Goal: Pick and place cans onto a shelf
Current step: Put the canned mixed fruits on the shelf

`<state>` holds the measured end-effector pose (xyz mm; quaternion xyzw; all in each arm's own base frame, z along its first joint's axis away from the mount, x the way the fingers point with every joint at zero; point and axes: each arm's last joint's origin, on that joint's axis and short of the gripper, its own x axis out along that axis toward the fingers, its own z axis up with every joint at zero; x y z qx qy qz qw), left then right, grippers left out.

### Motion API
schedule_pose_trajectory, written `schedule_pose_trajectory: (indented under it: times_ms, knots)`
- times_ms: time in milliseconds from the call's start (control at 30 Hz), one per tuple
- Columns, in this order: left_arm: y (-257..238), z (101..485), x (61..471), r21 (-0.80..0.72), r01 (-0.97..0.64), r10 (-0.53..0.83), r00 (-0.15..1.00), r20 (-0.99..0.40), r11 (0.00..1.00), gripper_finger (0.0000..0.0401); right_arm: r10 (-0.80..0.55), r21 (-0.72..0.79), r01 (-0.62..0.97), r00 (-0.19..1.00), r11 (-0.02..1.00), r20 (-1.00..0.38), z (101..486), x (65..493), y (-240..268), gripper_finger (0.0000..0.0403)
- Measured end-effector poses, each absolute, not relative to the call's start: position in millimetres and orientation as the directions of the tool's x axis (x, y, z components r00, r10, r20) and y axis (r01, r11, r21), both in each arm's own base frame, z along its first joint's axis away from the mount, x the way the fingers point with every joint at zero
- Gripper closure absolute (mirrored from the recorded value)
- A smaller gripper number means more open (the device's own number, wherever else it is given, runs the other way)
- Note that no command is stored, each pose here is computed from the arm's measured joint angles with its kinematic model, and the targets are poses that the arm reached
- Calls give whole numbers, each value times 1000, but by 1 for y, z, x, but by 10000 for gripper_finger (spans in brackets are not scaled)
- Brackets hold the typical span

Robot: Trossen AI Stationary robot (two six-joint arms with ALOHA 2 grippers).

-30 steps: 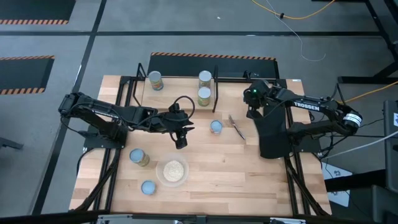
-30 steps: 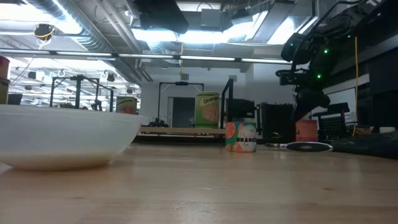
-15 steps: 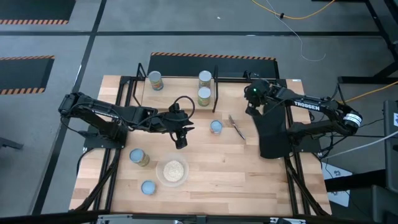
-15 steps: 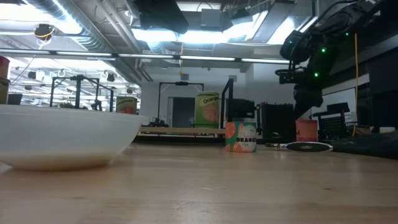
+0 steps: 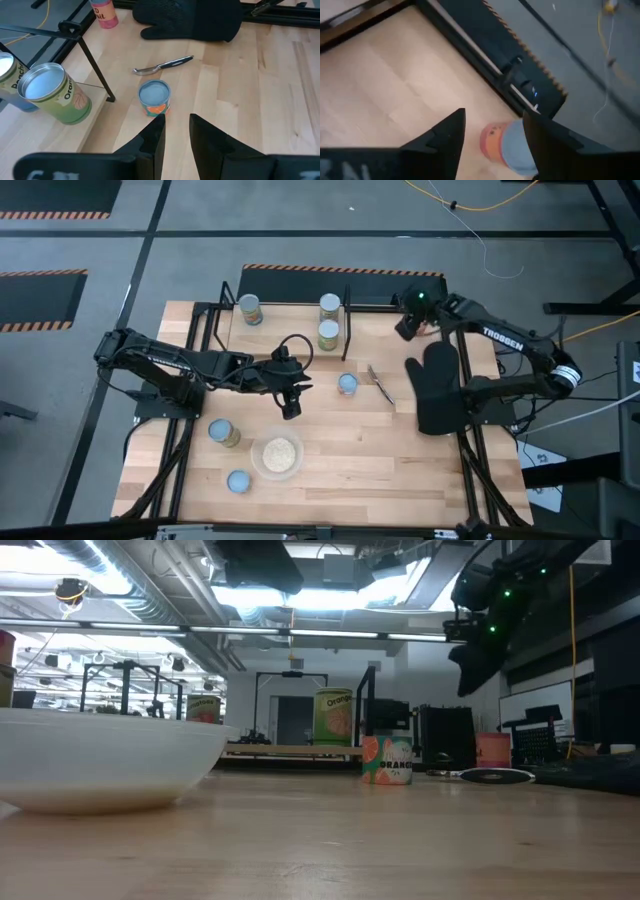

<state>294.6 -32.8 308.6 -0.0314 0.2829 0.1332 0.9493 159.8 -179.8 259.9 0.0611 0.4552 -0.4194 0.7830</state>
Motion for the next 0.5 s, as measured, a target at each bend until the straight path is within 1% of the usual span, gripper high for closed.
schedule_pose_trajectory:
  times_ms: [267,500]
  knots:
    - [-33,309,295,15,-270,235,805,-546,963,321,-500,-34,852,274,523,-821,252,131,-203,199]
    - [-33,309,295,15,-270,234,805,-546,963,321,-442,7,884,240,467,-865,234,133,-216,199]
